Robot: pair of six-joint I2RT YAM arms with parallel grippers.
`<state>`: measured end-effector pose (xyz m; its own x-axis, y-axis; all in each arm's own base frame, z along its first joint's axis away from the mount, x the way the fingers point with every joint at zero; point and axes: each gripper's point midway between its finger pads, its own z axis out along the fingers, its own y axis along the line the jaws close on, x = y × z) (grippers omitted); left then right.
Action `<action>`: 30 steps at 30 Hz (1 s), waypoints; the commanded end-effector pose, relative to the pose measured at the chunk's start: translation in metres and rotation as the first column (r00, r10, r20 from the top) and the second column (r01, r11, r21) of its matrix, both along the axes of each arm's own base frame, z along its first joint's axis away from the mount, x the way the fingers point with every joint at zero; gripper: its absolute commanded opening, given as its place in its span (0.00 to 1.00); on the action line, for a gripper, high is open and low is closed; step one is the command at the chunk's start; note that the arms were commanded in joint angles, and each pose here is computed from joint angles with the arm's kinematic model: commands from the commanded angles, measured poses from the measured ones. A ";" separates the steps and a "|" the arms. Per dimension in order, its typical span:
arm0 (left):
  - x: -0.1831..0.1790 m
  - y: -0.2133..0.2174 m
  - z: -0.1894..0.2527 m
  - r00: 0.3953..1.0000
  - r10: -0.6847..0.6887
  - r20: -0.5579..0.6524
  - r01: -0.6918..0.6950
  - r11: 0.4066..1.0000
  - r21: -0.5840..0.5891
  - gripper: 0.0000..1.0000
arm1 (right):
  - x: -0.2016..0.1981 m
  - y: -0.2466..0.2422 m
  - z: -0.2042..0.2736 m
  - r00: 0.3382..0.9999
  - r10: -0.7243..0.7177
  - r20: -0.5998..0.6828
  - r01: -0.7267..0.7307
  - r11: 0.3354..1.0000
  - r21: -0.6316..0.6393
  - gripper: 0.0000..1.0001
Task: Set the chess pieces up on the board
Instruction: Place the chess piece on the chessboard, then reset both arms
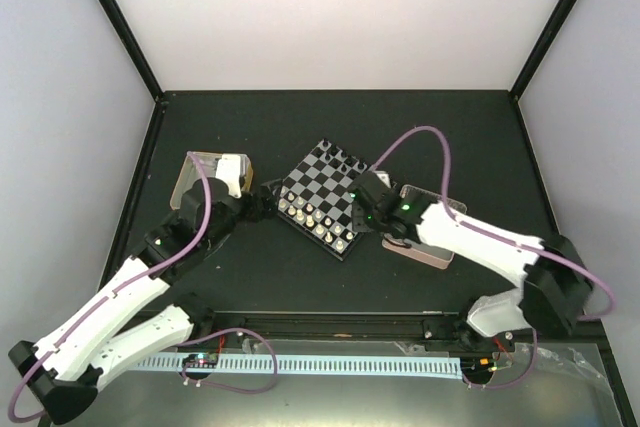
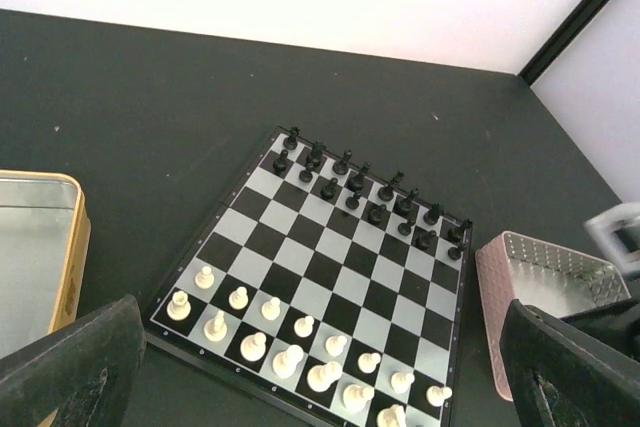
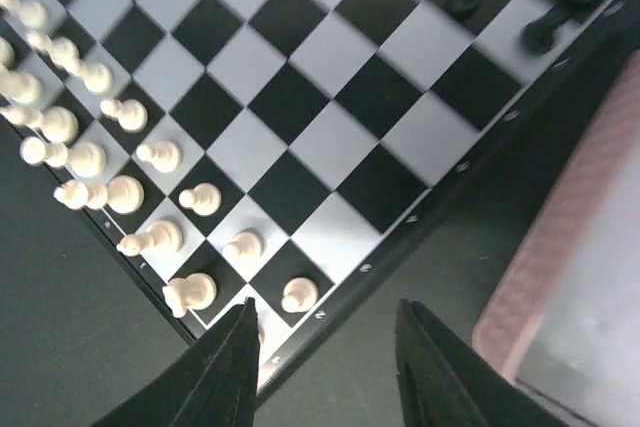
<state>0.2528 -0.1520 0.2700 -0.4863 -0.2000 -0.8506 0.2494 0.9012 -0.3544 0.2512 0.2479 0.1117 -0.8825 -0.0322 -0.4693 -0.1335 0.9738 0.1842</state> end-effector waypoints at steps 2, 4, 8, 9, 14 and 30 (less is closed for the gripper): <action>-0.016 0.008 0.038 0.991 -0.062 0.117 0.060 0.998 0.014 0.99 | 0.014 -0.055 0.073 0.949 -0.181 0.257 0.159 0.982 0.104 0.47; -0.026 0.010 0.053 0.979 -0.094 0.180 0.094 0.996 0.010 0.99 | 0.010 -0.080 0.097 0.915 -0.226 0.334 0.194 0.973 0.127 0.56; -0.043 0.024 0.080 0.959 -0.089 0.270 0.095 0.995 -0.010 0.99 | -0.008 -0.133 0.144 0.832 -0.294 0.471 0.258 0.956 0.140 0.78; -0.048 0.028 0.085 0.956 -0.086 0.280 0.092 0.996 -0.011 0.99 | -0.013 -0.145 0.156 0.809 -0.308 0.500 0.272 0.951 0.145 0.85; -0.065 0.048 0.103 0.955 -0.059 0.292 0.065 0.998 -0.012 0.99 | -0.043 -0.193 0.202 0.728 -0.347 0.591 0.293 0.937 0.189 1.00; -0.107 0.087 0.122 0.946 -0.022 0.322 0.035 0.999 -0.034 0.99 | -0.100 -0.267 0.229 0.658 -0.495 0.568 0.389 0.868 0.308 1.00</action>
